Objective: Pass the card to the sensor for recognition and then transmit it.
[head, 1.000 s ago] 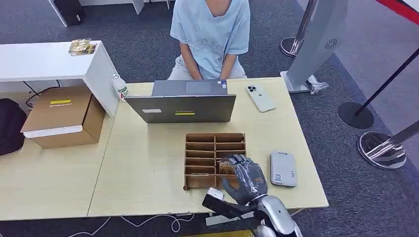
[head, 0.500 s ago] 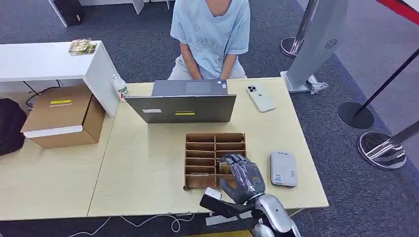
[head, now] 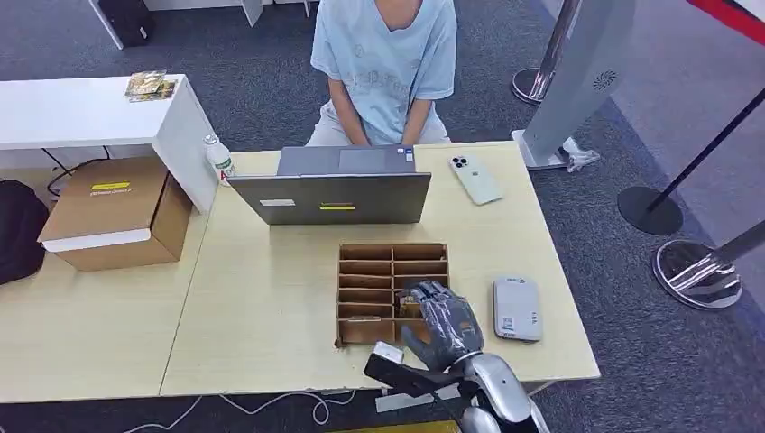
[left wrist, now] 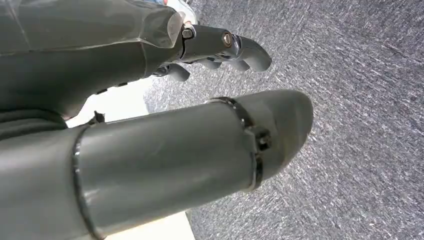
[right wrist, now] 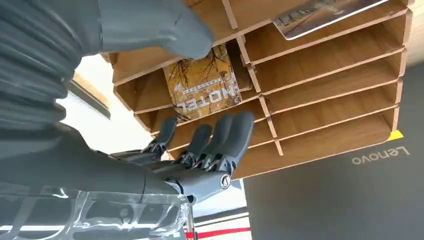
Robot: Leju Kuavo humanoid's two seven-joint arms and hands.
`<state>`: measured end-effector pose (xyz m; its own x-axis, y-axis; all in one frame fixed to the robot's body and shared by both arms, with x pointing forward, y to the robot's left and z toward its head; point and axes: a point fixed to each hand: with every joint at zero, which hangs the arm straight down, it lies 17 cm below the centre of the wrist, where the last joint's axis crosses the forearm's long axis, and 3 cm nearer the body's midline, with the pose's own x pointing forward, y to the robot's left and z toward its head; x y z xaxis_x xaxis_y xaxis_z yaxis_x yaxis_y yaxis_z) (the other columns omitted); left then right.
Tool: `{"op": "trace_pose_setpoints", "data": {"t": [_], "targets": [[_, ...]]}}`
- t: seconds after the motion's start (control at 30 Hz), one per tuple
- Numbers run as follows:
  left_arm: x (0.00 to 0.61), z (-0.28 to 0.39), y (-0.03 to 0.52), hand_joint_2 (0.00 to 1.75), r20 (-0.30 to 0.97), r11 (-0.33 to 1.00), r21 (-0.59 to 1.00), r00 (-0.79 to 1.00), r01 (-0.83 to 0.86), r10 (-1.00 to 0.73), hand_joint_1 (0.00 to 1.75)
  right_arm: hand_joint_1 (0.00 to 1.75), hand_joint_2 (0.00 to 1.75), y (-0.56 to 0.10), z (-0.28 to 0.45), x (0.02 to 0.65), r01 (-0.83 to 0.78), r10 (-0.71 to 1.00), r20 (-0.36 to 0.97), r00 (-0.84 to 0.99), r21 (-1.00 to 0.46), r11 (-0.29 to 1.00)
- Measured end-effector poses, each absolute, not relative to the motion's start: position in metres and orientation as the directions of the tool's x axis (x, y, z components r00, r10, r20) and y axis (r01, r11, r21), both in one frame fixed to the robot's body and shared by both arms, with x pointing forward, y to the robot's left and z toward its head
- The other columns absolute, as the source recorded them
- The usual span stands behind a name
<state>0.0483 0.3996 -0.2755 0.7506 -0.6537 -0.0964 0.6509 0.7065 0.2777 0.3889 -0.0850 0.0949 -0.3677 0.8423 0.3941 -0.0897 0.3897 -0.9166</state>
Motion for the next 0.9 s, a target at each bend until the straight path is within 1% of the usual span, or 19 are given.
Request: {"op": "trace_pose_setpoints", "data": {"t": [0.03,0.27,0.37,0.4,0.43,0.47,0.5,0.63,0.7,0.73,0.9], "targets": [[0.0483,-0.2755,0.3996,0.0,-0.096,0.707,0.278,0.751,0.651,-0.654,0.0,0.84,1.75,-0.0849,0.0948,0.3892,-0.09,0.843,0.393,-0.368,-0.917,0.389],[0.048,-0.2756,0.3994,0.0,-0.097,0.707,0.277,0.751,0.651,-0.654,0.0,0.89,1.75,-0.0849,0.0961,0.3907,-0.086,0.844,0.391,-0.368,-0.918,0.388],[0.048,-0.2756,0.3995,0.0,-0.097,0.707,0.277,0.751,0.651,-0.654,0.0,0.98,1.75,-0.0847,0.0964,0.391,-0.086,0.844,0.391,-0.368,-0.918,0.387],[0.0478,-0.2755,0.3997,0.0,-0.099,0.707,0.277,0.751,0.651,-0.653,0.0,0.96,1.75,-0.0847,0.0966,0.3911,-0.086,0.844,0.39,-0.369,-0.918,0.387],[0.0477,-0.2755,0.3997,0.0,-0.099,0.707,0.276,0.751,0.651,-0.653,0.0,1.01,1.75,-0.0848,0.097,0.3915,-0.084,0.844,0.39,-0.369,-0.918,0.388],[0.0477,-0.2755,0.3997,0.0,-0.099,0.707,0.276,0.751,0.651,-0.653,0.0,0.99,1.75,-0.0847,0.0972,0.3916,-0.084,0.844,0.39,-0.369,-0.918,0.387],[0.0477,-0.2755,0.3997,0.0,-0.099,0.707,0.276,0.751,0.651,-0.653,0.0,1.06,1.75,-0.0847,0.0977,0.392,-0.083,0.844,0.389,-0.37,-0.918,0.387],[0.0476,-0.2755,0.3997,0.0,-0.099,0.707,0.276,0.751,0.651,-0.653,0.0,1.15,1.75,-0.0847,0.0996,0.3935,-0.079,0.844,0.388,-0.371,-0.919,0.387],[0.0477,-0.2755,0.3997,0.0,-0.099,0.707,0.276,0.751,0.651,-0.653,0.0,1.17,1.75,-0.0846,0.1004,0.3941,-0.077,0.844,0.387,-0.372,-0.919,0.387],[0.0477,-0.2755,0.3997,0.0,-0.099,0.707,0.276,0.751,0.651,-0.653,0.0,1.22,1.75,-0.0846,0.1008,0.3944,-0.076,0.844,0.387,-0.373,-0.919,0.387],[0.0477,-0.2755,0.4,0.0,-0.1,0.707,0.276,0.751,0.651,-0.653,0.0,1.26,1.75,-0.0841,0.1016,0.3948,-0.075,0.843,0.387,-0.374,-0.919,0.388]]}}
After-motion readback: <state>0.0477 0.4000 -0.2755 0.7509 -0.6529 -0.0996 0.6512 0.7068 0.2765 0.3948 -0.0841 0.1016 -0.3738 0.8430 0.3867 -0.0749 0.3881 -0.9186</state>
